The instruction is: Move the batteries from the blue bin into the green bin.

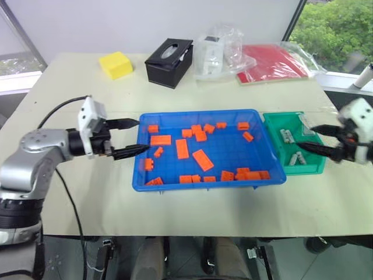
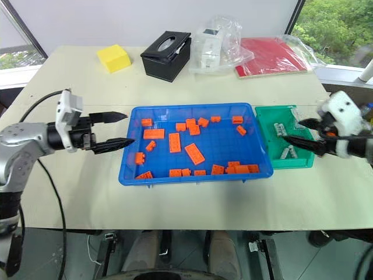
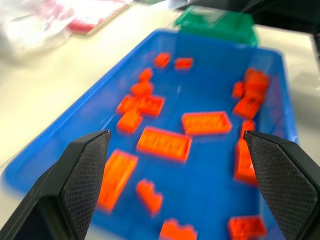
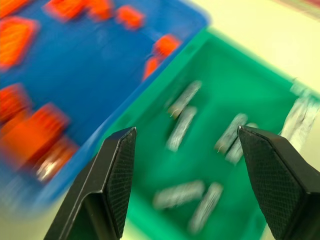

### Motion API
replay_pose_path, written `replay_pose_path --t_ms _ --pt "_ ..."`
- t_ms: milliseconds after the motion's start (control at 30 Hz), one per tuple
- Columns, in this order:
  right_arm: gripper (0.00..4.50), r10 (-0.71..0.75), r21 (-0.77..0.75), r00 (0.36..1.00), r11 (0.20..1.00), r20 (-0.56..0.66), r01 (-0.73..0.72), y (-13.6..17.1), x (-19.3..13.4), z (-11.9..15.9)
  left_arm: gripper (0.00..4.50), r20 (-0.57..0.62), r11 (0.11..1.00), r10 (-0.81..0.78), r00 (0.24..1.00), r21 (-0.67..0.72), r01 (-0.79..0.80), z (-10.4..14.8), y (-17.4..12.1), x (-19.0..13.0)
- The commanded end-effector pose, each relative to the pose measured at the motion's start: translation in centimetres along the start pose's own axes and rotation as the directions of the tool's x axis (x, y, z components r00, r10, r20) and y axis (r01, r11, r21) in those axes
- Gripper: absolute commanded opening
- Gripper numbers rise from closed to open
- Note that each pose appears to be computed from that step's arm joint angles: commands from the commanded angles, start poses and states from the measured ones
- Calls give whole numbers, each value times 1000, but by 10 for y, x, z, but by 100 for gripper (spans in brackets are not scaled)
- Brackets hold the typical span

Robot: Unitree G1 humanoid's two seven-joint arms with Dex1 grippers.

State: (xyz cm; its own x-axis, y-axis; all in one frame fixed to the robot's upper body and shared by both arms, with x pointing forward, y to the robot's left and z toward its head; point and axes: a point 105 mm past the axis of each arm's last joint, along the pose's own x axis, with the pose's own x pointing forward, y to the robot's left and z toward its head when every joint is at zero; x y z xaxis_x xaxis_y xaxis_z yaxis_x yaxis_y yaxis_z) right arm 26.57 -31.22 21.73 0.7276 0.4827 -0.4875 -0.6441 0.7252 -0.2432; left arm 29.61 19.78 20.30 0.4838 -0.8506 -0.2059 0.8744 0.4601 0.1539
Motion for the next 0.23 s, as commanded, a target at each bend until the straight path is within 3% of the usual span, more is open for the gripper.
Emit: replay_pose_path --t_ms 33,233 --pt "329 20 -27 999 999 41 -18 -10 -29 9 450 -6 997 53 999 55 -52 12 7 -27" --pt "329 29 -16 999 999 44 -28 -19 -33 2 450 -32 989 125 992 79 -122 14 16 -49"
